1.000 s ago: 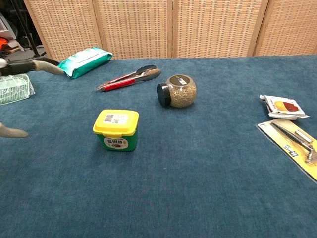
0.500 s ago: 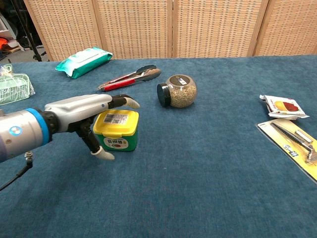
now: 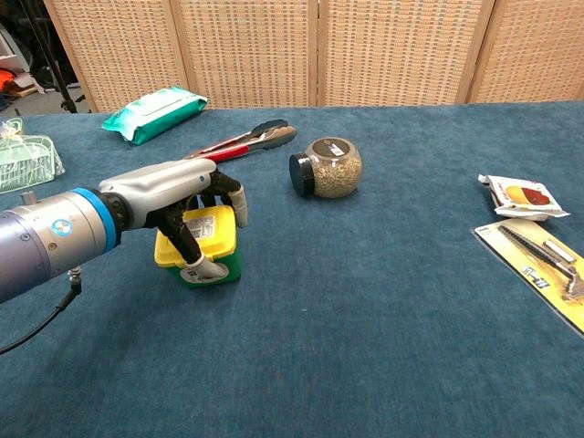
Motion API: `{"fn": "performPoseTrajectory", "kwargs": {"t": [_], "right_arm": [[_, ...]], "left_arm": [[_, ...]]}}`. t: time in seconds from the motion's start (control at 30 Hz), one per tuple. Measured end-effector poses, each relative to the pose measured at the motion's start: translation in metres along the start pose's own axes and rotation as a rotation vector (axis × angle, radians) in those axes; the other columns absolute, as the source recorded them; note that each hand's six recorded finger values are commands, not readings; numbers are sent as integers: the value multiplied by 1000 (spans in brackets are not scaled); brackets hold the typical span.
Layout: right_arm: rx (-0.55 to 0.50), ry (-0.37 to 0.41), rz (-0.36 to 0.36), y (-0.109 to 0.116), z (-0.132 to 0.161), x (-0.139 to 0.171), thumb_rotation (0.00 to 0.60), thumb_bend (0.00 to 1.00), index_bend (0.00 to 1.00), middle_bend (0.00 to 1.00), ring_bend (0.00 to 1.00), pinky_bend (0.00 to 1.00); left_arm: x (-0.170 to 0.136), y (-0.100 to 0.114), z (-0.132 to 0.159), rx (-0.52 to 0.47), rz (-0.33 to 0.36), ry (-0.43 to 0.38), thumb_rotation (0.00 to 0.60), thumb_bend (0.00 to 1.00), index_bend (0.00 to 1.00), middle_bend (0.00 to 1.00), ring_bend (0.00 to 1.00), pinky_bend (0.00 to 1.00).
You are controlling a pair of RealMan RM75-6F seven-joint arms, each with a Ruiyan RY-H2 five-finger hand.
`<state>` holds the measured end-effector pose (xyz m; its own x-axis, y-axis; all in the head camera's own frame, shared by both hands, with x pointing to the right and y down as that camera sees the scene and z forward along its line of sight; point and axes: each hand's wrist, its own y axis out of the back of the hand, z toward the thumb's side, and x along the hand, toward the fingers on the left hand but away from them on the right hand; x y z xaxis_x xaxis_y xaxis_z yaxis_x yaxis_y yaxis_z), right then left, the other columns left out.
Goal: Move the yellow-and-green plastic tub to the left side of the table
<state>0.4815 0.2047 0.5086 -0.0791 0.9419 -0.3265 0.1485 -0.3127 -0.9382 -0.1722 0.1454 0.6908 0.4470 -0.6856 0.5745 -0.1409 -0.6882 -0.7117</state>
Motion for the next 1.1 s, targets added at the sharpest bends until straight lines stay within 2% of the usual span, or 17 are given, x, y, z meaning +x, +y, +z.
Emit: {"fn": "performPoseTrajectory", "kwargs": {"t": [0.3, 0.53, 0.6, 0.83, 1.0, 1.1], "right_arm": [[3, -1, 5, -2, 1, 0, 600, 0, 0, 0, 0, 0], [16, 8, 13, -5, 6, 2, 600, 0, 0, 0, 0, 0], [19, 8, 12, -6, 6, 3, 600, 0, 0, 0, 0, 0], [27, 8, 9, -7, 8, 3, 600, 0, 0, 0, 0, 0], [38, 10, 12, -9, 10, 4, 600, 0, 0, 0, 0, 0], [44, 10, 9, -10, 11, 5, 600, 0, 0, 0, 0, 0]], "left_arm": [[-18, 33, -26, 35, 35, 7, 600, 73, 483, 473, 447, 470], [-73, 81, -103, 162, -25, 80, 600, 78, 483, 473, 447, 470], [-90, 87, -121, 194, -47, 97, 600, 77, 483, 473, 447, 470], [-132, 80, -175, 260, -121, 136, 600, 72, 483, 473, 447, 470], [-144, 75, -203, 251, -135, 156, 600, 83, 483, 473, 447, 470], [-143, 63, -217, 254, -157, 162, 600, 95, 483, 473, 447, 470]]}}
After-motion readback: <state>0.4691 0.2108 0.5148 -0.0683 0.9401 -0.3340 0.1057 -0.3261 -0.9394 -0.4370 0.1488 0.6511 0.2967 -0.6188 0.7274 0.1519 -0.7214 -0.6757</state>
